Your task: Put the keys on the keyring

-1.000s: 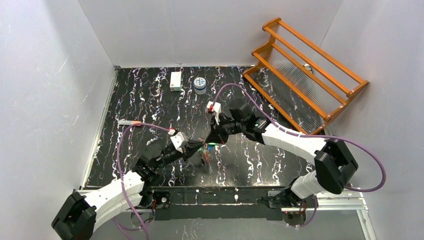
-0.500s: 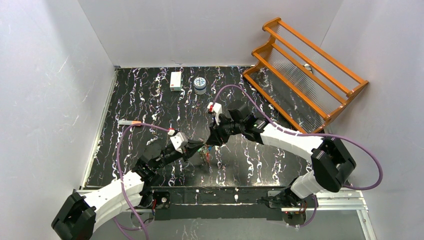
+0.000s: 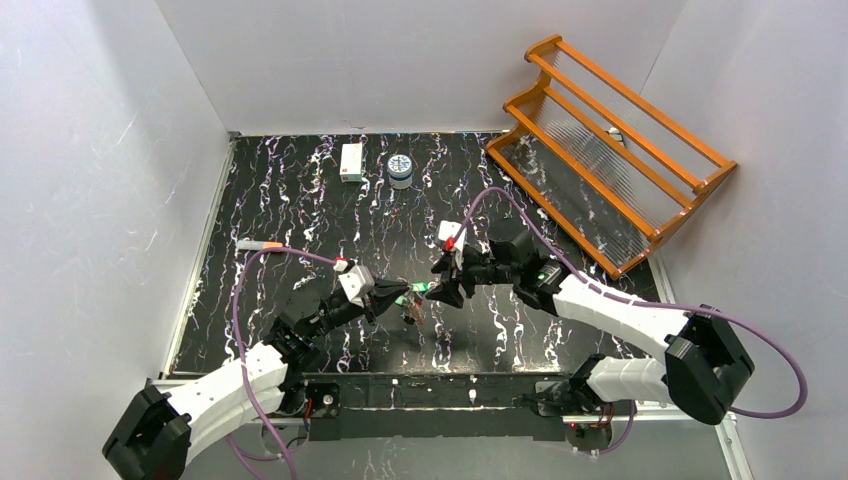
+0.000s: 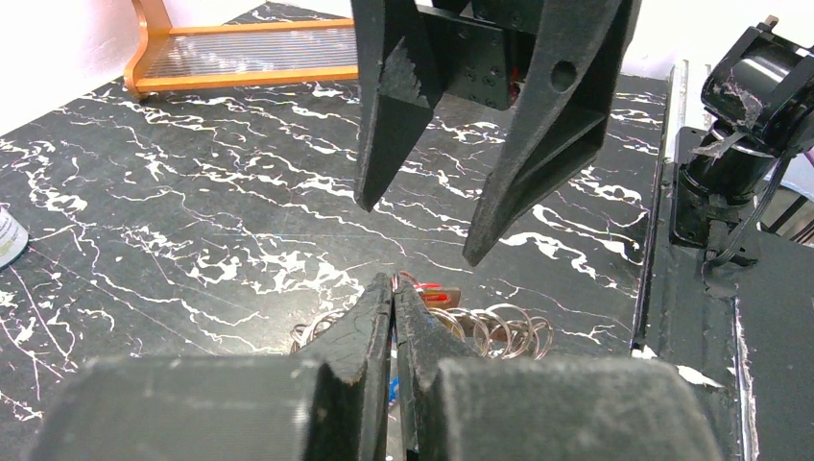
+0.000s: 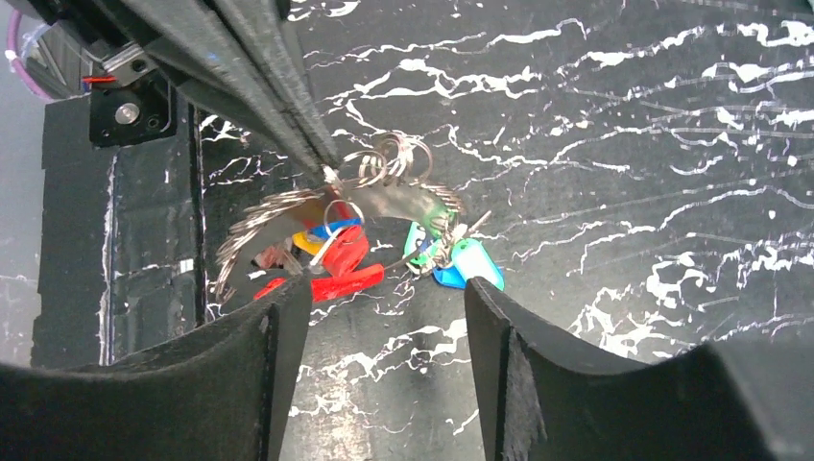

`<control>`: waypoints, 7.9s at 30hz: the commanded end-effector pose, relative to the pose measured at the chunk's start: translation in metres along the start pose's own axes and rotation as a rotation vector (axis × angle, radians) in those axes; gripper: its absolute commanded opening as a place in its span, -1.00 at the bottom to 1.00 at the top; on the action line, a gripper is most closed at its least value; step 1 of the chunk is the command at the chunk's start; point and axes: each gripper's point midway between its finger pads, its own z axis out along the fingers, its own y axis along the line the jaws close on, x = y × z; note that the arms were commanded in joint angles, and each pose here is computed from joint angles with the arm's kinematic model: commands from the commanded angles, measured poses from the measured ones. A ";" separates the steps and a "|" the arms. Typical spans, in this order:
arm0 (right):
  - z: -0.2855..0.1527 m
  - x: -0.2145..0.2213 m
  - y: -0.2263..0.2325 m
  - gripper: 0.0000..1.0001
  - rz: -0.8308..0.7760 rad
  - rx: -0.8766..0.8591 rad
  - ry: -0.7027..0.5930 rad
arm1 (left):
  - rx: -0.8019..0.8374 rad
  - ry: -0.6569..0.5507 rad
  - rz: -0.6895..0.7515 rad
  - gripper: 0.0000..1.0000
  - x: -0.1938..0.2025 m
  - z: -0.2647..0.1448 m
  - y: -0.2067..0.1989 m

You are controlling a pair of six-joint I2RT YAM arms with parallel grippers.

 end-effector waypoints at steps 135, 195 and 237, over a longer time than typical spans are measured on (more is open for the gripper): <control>0.022 -0.007 0.015 -0.97 -0.234 -0.152 0.196 | 0.253 0.288 0.171 -0.75 0.042 0.022 -0.016; -0.006 -0.061 0.014 -0.11 0.171 -0.316 -0.166 | 0.026 -0.182 0.060 -1.00 -0.029 0.007 -0.006; 0.012 -0.023 0.010 -0.97 0.226 -0.311 -0.051 | 0.032 -0.192 0.065 -1.00 -0.032 0.006 -0.008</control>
